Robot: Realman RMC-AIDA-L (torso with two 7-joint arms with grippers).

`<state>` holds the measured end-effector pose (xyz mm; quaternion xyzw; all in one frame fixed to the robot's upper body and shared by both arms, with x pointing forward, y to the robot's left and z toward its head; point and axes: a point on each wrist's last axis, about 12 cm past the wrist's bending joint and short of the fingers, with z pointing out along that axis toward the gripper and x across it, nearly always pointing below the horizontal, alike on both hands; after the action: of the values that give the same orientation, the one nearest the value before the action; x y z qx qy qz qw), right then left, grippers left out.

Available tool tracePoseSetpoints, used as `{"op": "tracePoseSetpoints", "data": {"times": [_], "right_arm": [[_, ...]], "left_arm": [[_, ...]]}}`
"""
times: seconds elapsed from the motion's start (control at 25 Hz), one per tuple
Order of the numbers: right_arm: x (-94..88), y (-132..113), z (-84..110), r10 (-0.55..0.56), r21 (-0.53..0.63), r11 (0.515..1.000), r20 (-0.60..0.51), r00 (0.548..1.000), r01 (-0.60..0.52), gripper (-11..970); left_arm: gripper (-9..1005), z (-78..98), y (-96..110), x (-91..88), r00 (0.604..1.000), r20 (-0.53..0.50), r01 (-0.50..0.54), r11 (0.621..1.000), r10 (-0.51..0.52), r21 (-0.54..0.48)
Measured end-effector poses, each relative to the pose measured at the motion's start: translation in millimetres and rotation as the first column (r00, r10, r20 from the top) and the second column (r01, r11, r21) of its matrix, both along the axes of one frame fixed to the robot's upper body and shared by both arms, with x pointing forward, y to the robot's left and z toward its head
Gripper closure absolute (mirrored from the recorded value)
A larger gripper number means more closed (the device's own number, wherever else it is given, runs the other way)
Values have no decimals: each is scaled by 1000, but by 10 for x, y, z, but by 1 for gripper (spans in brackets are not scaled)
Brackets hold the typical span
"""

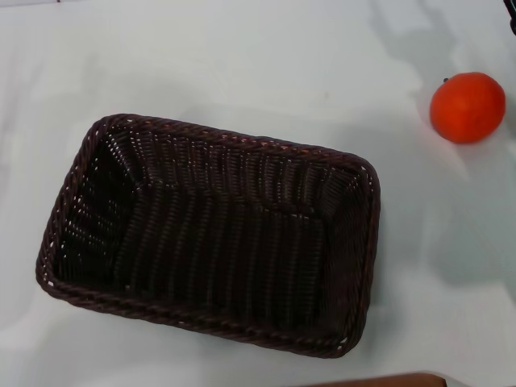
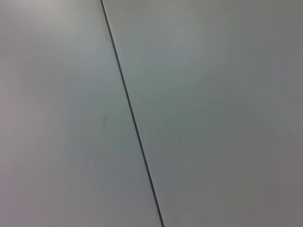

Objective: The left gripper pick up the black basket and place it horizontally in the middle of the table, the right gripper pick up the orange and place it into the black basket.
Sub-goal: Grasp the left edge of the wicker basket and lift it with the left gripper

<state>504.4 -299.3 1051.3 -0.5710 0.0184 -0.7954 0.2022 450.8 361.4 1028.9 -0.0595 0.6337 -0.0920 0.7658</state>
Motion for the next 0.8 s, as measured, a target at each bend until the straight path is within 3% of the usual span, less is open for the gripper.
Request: {"op": "tracePoseSetpoints", "data": {"times": [0.6,0.8], "right_arm": [[-1,5,-14,-1,17,1000,-12,1000,1,134],[-7,-9,-34,26,76,997,-42,999,-23,134]], "left_arm": [[293,-11,16,-30,1000,-5,-7,1000,7,0],[293,-13,14,-32,1000,-9,5,1000,-5,-16]]}}
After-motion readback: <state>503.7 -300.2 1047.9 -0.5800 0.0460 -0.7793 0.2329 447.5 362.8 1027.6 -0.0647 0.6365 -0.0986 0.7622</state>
